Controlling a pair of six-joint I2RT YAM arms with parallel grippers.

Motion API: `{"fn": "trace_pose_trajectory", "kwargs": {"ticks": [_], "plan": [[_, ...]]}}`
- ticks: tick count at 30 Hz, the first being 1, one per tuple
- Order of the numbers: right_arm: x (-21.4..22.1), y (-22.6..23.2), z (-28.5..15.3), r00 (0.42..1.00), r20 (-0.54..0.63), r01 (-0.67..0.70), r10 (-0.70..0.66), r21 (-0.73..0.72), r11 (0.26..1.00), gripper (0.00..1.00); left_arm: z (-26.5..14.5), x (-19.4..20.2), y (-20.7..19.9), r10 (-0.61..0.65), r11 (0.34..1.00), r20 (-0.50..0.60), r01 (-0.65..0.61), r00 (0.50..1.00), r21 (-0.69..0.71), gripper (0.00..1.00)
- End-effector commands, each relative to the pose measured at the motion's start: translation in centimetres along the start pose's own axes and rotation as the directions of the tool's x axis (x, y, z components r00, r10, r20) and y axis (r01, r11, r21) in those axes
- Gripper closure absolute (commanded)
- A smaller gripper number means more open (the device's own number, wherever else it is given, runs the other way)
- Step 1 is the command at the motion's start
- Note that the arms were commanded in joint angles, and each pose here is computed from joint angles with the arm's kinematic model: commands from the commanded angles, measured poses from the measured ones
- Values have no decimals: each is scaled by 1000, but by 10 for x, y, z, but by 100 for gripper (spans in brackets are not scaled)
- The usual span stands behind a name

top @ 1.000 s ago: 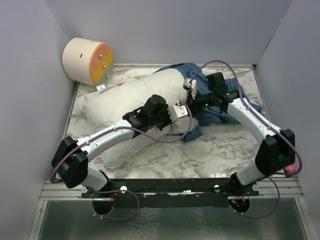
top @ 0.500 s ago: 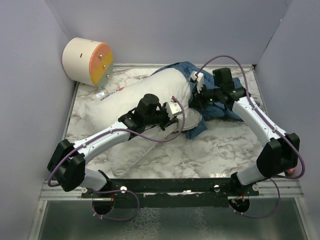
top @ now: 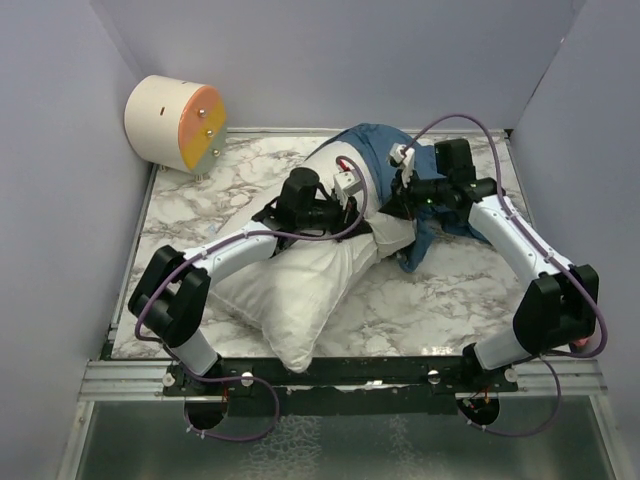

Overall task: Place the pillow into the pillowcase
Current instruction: Stuff the pillow into the pillowcase.

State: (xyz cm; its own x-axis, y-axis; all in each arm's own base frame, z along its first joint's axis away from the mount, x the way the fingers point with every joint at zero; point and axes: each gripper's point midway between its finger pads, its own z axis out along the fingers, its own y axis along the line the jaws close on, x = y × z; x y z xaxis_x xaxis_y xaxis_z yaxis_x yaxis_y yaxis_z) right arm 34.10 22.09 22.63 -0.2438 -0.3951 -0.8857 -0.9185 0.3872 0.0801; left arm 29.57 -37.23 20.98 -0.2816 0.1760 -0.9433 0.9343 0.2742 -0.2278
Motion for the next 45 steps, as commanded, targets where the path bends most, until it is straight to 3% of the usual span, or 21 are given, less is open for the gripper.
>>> {"fn": "trace_pose_trajectory", "kwargs": {"ticks": [1,5,9,12,17,23,31,37,38,39,40,41,45], "plan": [[67,13,-7,986,-108,-133,129,-29,991,85,-4,-14,10,-127,989,102,118,987,85,100],[40,11,-52,997,31,-73,74,-15,997,57,-5,-13,16,-186,981,102,178,977,76,100],[9,39,-98,984,178,8,2,-56,998,41,-4,0,26,-242,970,71,241,968,12,100],[11,47,-113,976,216,1,0,-6,1000,30,-5,2,31,-272,961,77,274,959,-20,100],[59,23,-114,957,210,-226,201,106,968,29,-7,-12,35,-309,947,122,317,943,-51,100],[111,-26,-136,864,311,-484,397,294,824,30,-6,-39,35,-359,928,208,371,910,-25,100],[124,-43,-108,851,340,-496,400,272,825,28,-3,-57,28,-401,915,249,400,882,57,100],[140,-83,-73,778,314,-621,545,250,743,34,-5,-73,25,-402,914,273,398,874,74,100],[145,-80,-62,768,280,-636,575,229,737,43,-5,-76,25,-402,915,279,397,872,76,100],[148,-76,-52,764,248,-642,595,209,737,59,-6,-79,25,-401,915,287,397,870,77,100],[149,-69,-44,765,214,-642,608,176,746,84,-7,-84,26,-398,916,297,395,868,74,100],[146,-61,-40,769,189,-636,610,144,758,95,-7,-88,27,-393,918,308,391,867,69,100],[86,-19,-56,851,201,-481,485,-69,874,99,-7,-108,37,-368,924,355,382,859,32,100]]}}
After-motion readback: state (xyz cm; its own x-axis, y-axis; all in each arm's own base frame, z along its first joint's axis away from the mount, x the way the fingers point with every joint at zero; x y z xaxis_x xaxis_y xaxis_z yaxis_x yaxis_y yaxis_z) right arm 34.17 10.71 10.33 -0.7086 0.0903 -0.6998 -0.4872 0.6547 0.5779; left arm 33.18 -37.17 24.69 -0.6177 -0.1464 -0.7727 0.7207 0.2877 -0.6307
